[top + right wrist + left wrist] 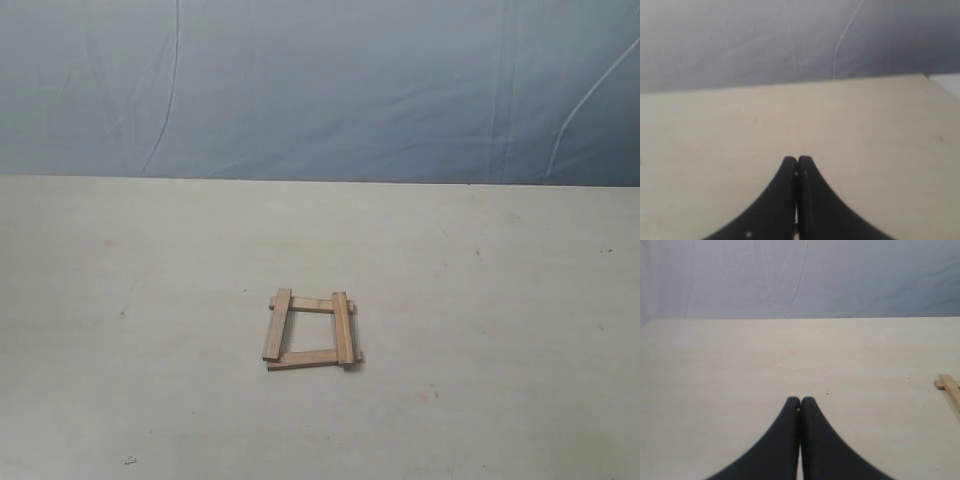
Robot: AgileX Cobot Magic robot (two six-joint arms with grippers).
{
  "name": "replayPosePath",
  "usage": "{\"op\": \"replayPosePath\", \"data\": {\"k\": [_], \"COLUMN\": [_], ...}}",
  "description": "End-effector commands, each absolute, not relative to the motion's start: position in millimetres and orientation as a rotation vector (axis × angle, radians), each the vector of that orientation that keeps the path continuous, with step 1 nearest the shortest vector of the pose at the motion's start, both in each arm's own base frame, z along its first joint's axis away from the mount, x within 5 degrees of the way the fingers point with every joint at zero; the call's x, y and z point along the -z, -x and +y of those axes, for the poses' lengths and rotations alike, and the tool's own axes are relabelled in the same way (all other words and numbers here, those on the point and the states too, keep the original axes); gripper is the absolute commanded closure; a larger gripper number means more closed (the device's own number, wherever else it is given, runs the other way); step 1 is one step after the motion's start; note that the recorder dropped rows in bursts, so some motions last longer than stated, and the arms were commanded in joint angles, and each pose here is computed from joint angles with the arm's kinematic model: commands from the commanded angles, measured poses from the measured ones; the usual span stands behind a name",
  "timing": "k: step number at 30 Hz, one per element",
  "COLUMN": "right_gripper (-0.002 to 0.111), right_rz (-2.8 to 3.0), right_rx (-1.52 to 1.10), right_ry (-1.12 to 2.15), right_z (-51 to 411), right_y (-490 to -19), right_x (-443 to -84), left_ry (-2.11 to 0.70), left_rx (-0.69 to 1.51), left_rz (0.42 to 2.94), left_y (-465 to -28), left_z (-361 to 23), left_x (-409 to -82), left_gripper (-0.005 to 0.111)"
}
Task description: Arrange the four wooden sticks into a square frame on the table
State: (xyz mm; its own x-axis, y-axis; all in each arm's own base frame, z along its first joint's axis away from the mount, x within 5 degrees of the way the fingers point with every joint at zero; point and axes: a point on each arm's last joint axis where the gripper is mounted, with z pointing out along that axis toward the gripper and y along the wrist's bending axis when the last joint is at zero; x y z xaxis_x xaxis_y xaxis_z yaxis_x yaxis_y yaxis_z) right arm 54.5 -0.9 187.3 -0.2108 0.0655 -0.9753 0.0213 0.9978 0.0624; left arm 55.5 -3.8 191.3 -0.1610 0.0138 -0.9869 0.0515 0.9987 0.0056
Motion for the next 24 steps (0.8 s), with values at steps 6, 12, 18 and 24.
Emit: {"op": "replayPosePath", "data": {"k": [6,12,18,24], "right_gripper": [0.109,0.109,0.109,0.109], "right_rz": [1.853,1.853,1.847,1.750], "right_rx": [0.001,0.001,-0.024,-0.030], "right_ry": [-0.051,-0.051,-0.065,-0.059], "right_z": [-2.5,-2.5,-1.6,-1.2], "right_y": [-52.8,-52.8,-53.0,-55.0], "right_x": [-179.9,-179.9,-180.4,-188.9], "left_ry": [-0.085,-0.094,-0.094,-0.094], "left_rx": [-0.014,-0.027,-0.027,-0.027], "left_rz": [1.727,1.727,1.727,1.727], "left_y": [-55.3,-55.3,-55.3,-55.3], "left_z": [-2.9,-2.6,-2.6,-2.6], "left_x": [-190.9,-190.9,-190.9,-190.9], "left_gripper": [0.107,0.107,0.107,0.107]}}
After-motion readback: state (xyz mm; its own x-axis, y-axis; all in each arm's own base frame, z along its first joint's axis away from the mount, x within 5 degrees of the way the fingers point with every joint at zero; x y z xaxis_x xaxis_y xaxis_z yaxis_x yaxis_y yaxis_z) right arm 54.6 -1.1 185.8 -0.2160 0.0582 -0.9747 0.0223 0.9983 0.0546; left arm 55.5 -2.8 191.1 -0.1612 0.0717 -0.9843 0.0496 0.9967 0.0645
